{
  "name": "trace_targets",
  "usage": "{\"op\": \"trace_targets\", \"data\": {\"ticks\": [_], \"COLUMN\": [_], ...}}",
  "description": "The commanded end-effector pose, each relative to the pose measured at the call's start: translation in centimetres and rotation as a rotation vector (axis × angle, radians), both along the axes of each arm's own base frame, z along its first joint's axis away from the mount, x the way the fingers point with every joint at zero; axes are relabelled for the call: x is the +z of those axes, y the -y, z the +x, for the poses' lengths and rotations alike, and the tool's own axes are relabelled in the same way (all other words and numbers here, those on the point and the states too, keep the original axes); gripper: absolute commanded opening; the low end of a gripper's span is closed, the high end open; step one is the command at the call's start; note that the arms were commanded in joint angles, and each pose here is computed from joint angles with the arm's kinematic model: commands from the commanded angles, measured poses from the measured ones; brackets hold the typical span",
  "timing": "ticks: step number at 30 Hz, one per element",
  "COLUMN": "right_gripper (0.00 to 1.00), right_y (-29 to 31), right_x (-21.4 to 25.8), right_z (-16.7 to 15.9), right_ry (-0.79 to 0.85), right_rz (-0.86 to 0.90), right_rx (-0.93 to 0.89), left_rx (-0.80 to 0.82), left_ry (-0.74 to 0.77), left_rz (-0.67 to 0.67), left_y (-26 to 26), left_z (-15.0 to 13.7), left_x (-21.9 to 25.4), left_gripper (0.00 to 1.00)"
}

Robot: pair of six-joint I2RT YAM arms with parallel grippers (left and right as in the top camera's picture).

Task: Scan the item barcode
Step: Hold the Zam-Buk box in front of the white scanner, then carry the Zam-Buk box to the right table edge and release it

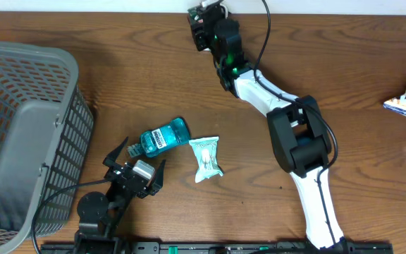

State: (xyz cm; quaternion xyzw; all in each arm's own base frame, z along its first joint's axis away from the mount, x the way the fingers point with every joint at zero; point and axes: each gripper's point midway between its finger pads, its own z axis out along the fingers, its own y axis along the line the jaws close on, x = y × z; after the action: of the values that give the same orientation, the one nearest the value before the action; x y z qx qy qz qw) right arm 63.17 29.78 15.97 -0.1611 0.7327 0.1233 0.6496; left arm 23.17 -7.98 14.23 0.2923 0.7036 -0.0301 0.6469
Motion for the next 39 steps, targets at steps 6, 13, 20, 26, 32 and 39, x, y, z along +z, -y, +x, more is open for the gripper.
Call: {"op": "trace_targets", "data": {"ticks": [6, 13, 20, 26, 32, 39], "right_gripper": [0.47, 0.47, 0.47, 0.42, 0.39, 0.42], "right_y": [2.7, 3.6, 7.6, 17.3, 31.5, 42.6], "right_x": [2.0, 2.3, 6.0, 5.9, -0.6, -8.0], "right_z": [1.4, 1.9, 1.1, -1.7, -6.2, -9.3], "right_ry": [0.028, 0.036, -0.073, -0.339, -0.676, -0.901], "right_rz": [0.077, 0.098, 0.047, -0.058, -0.228, -0.216], "right_rx": [-0.070, -0.084, -0.141, -0.277, -0.565, -0.744], "left_rx": [-0.025, -0.025, -0.025, -0.025, -0.025, -0.025], "left_ry": [-0.043, -0.043, -0.043, -0.043, -0.043, -0.043], "left_rz": [0.006, 0.006, 0.006, 0.006, 0.006, 0.006], "left_y": [0.4, 0.4, 0.4, 0.4, 0.4, 0.4], "left_z": [-0.3, -0.3, -0.3, -0.3, -0.3, -0.3], "left_x": [-1.7, -1.7, -1.7, -1.7, -1.7, -1.7], "left_gripper": [0.98, 0.98, 0.98, 0.98, 0.98, 0.98]}}
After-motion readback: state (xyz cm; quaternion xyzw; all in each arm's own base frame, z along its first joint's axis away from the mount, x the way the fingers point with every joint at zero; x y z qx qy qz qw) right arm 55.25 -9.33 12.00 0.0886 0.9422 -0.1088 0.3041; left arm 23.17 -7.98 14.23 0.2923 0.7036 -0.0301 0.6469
